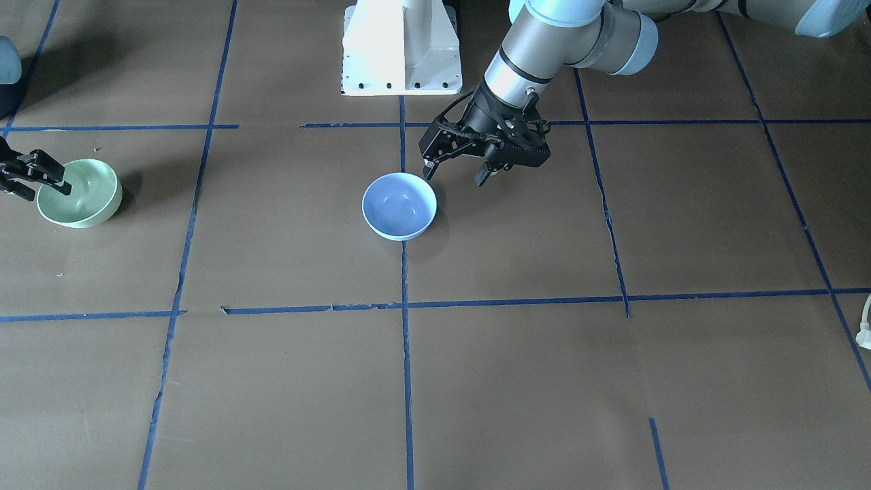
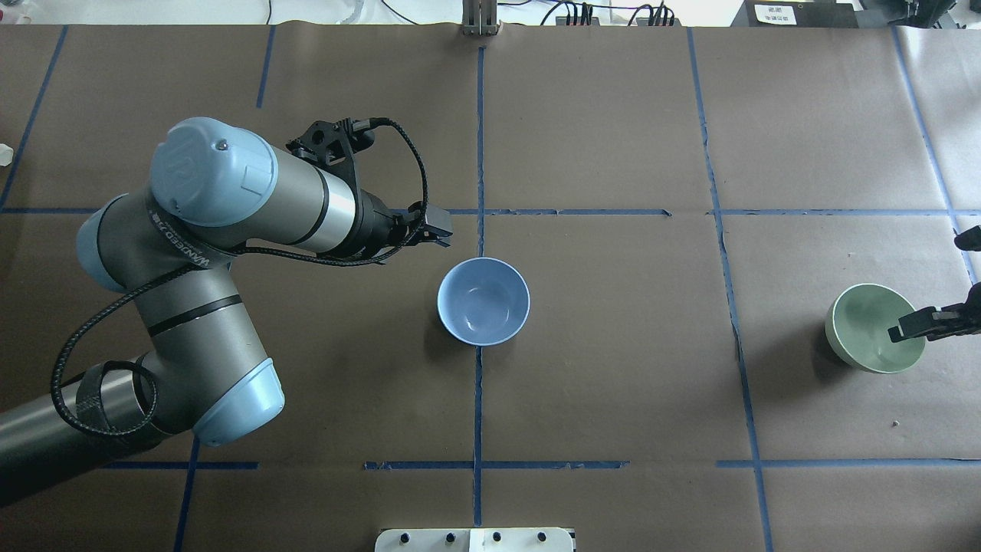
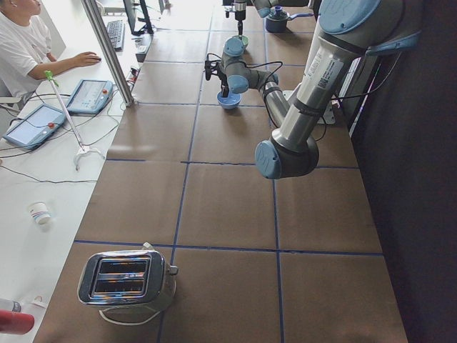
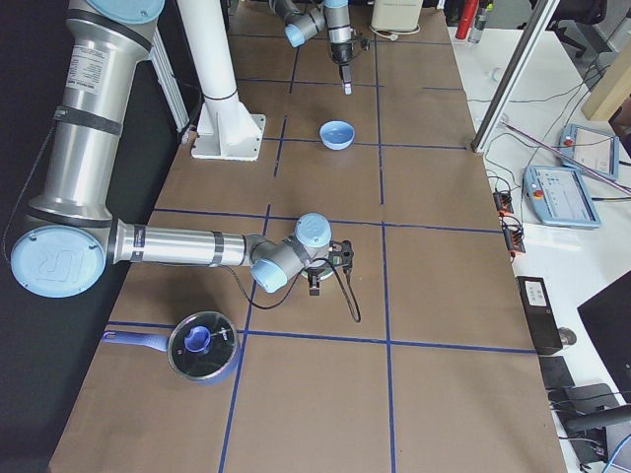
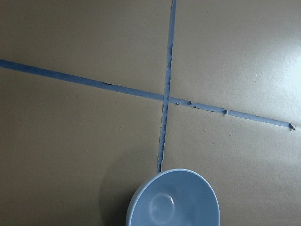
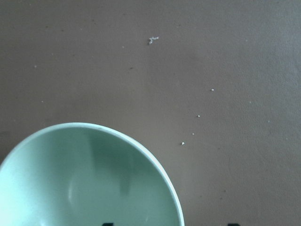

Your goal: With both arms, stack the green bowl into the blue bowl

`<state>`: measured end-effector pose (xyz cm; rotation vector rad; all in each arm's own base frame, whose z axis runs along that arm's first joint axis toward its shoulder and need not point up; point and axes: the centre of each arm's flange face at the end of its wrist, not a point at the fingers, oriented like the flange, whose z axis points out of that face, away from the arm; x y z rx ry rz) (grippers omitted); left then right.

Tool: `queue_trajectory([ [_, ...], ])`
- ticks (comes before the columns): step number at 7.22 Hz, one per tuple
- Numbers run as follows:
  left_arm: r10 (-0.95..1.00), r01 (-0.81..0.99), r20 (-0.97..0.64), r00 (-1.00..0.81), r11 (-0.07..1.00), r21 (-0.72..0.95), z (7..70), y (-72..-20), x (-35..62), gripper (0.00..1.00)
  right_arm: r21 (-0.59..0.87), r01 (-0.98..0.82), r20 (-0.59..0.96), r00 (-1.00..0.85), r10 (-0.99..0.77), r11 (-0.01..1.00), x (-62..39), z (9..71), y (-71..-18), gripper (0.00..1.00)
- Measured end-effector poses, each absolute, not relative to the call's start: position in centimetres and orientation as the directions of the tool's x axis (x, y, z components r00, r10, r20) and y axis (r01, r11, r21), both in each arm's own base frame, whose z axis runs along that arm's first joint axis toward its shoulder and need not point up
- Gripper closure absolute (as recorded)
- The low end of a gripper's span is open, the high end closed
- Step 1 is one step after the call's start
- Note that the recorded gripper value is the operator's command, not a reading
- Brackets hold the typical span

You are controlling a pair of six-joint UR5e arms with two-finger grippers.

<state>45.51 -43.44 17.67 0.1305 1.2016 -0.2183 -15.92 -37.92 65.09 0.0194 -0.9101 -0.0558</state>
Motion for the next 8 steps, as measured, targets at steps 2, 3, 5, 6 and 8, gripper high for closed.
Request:
queue_trajectory([
  [2, -0.098, 0.239, -0.935, 0.340, 0.971, -0.015, 17.5, -43.4, 45.3, 0.00, 0.043, 0.045, 0.792, 0.608, -0.062, 0.998, -16.4, 65.0, -38.3, 1.00],
  [3, -0.097, 0.241, -0.936, 0.337, 0.970, -0.014, 17.4, -43.5, 45.1, 0.00, 0.056, 0.060, 0.811, 0.579, -0.080, 0.997, -17.3, 63.5, -39.3, 1.00],
  [5, -0.089, 0.249, -0.945, 0.316, 0.969, -0.008, 16.6, -43.1, 43.8, 0.00, 0.089, 0.061, 0.878, 0.466, -0.108, 0.994, -20.6, 55.4, -42.7, 1.00],
  [6, -0.083, 0.256, -0.950, 0.300, 0.967, -0.003, 16.5, -42.5, 42.2, 0.00, 0.052, 0.020, 0.913, 0.403, -0.056, 0.998, -23.5, 49.1, -44.4, 1.00],
  [8, -0.077, 0.272, -0.957, 0.280, 0.962, 0.002, 16.3, -42.0, 39.9, 0.00, -0.016, -0.037, 0.949, 0.313, 0.027, 0.999, -33.1, 37.8, -44.8, 1.00],
])
